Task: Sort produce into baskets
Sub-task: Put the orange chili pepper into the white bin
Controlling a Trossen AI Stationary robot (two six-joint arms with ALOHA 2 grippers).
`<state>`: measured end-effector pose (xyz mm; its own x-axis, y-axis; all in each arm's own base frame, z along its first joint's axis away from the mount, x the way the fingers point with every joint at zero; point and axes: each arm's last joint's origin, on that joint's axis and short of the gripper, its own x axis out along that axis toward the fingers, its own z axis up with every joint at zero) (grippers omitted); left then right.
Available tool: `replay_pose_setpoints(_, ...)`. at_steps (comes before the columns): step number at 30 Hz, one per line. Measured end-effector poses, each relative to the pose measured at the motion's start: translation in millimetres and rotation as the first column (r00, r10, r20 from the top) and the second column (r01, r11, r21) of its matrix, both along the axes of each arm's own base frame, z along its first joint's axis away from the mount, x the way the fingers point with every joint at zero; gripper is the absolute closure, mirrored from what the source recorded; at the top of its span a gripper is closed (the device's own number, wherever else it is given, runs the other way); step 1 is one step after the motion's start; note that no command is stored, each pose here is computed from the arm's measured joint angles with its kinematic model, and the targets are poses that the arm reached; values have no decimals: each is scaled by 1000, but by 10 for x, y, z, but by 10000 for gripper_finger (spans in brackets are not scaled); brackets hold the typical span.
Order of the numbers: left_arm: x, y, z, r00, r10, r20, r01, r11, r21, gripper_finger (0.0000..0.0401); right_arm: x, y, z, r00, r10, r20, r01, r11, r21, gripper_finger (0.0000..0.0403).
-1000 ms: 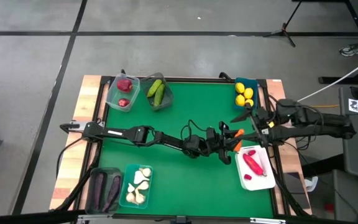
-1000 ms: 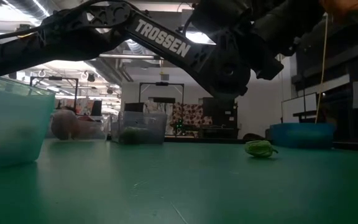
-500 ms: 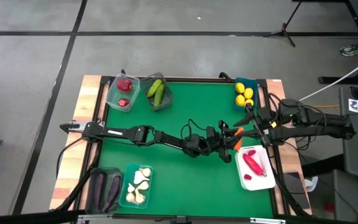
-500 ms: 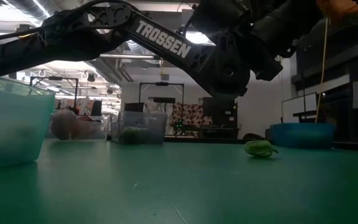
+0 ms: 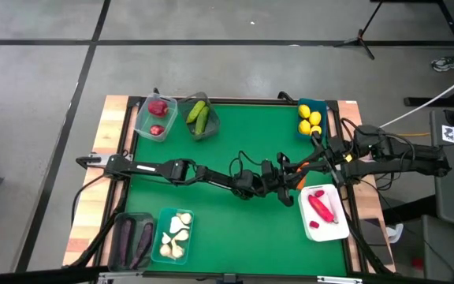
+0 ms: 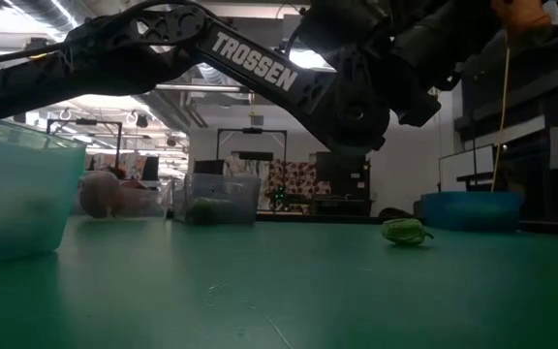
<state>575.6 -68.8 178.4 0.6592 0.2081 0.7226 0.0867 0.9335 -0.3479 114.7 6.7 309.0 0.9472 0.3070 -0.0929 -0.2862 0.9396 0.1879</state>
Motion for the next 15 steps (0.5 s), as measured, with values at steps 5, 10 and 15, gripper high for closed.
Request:
replay_pose_setpoints(5, 14, -7, -13, 999, 34, -30, -33, 999, 39, 290, -2, 2, -6, 1000, 6, -7, -6, 1000, 4, 356)
replay_pose_setpoints(10, 45, -24, -33, 998, -21, -60, 28, 994, 105, 263, -23, 5, -7, 1000, 16, -8, -16, 1000, 12, 363)
replay_pose_setpoints(15, 57, -34, -37, 996, -37, -78, 49, 988, 147, 210, -86, 7, 16, 1000, 15, 16, -16, 1000, 20, 364)
